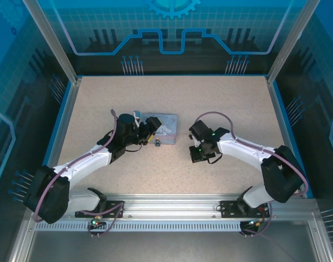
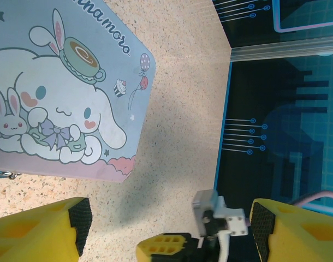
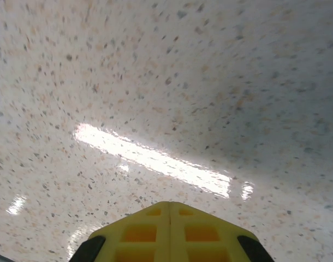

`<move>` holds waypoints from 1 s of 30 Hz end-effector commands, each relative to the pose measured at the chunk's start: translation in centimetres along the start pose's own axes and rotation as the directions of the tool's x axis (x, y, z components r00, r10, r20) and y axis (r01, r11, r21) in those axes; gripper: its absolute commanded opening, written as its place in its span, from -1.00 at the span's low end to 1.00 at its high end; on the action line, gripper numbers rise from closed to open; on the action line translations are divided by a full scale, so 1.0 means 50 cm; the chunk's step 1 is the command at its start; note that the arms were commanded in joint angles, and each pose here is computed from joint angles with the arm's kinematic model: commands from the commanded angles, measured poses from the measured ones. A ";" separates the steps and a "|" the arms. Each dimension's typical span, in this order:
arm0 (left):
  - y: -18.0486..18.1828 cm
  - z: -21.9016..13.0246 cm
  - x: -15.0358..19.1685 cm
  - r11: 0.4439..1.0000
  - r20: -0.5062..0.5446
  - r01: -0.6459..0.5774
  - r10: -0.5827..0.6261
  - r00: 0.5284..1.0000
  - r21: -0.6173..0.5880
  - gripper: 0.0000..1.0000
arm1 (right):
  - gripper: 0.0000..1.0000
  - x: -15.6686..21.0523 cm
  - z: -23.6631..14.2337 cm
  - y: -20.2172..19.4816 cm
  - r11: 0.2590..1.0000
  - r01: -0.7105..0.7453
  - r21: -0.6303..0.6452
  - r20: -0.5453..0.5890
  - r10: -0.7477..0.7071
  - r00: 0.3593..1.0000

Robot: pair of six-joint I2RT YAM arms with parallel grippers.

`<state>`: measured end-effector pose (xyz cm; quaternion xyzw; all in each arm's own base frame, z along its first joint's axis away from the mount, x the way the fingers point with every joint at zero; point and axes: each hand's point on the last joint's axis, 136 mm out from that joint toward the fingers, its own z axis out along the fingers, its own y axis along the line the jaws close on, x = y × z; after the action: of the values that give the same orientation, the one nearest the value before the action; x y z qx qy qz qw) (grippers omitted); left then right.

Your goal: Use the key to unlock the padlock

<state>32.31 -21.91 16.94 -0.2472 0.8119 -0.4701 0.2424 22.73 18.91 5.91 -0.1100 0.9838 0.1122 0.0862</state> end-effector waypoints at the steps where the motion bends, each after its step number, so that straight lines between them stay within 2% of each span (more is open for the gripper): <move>1: -0.010 -0.001 -0.007 1.000 0.003 -0.013 0.013 1.000 0.019 0.57 | -0.99 -0.014 -0.019 -0.033 0.993 -0.113 -0.024 0.028 0.113 0.993; 4: -0.008 -0.001 -0.007 1.000 0.002 -0.016 0.016 1.000 0.015 0.57 | -0.29 -0.054 -0.031 -0.052 0.986 -0.165 -0.030 0.077 0.167 0.983; 6: -0.006 -0.001 -0.006 1.000 0.003 -0.014 0.014 1.000 0.012 0.57 | -0.12 -0.085 -0.038 -0.055 0.983 -0.182 -0.032 0.094 0.184 0.978; 8: -0.005 0.000 -0.007 1.000 0.005 -0.015 0.015 1.000 0.010 0.58 | -0.06 -0.121 -0.040 -0.050 0.983 -0.179 -0.031 0.113 0.181 0.977; 12: -0.004 0.001 -0.008 1.000 0.007 -0.013 0.013 1.000 0.007 0.58 | -0.06 -0.188 -0.022 -0.054 0.982 -0.186 0.022 0.118 0.182 0.976; 15: -0.005 0.002 -0.009 1.000 0.007 -0.012 0.012 1.000 0.008 0.60 | -0.14 -0.243 0.005 -0.063 0.978 -0.198 0.058 0.114 0.191 0.975; 21: -0.013 -0.001 -0.010 1.000 0.009 -0.016 0.016 1.000 0.015 0.61 | -0.48 -0.323 0.076 -0.056 0.975 -0.213 0.056 0.062 0.209 0.976; 25: -0.015 -0.001 -0.012 1.000 0.011 -0.016 0.015 1.000 0.015 0.62 | -0.59 -0.336 0.119 -0.051 0.974 -0.221 0.054 0.014 0.220 0.975; 30: -0.017 -0.005 -0.016 1.000 0.021 -0.018 0.018 1.000 0.018 0.62 | -0.61 -0.302 0.149 -0.052 0.969 -0.244 0.040 -0.028 0.245 0.969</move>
<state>32.32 -21.88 16.93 -0.2476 0.8119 -0.4699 0.2425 40.33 21.41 1.85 0.0005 0.9917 0.0952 0.0860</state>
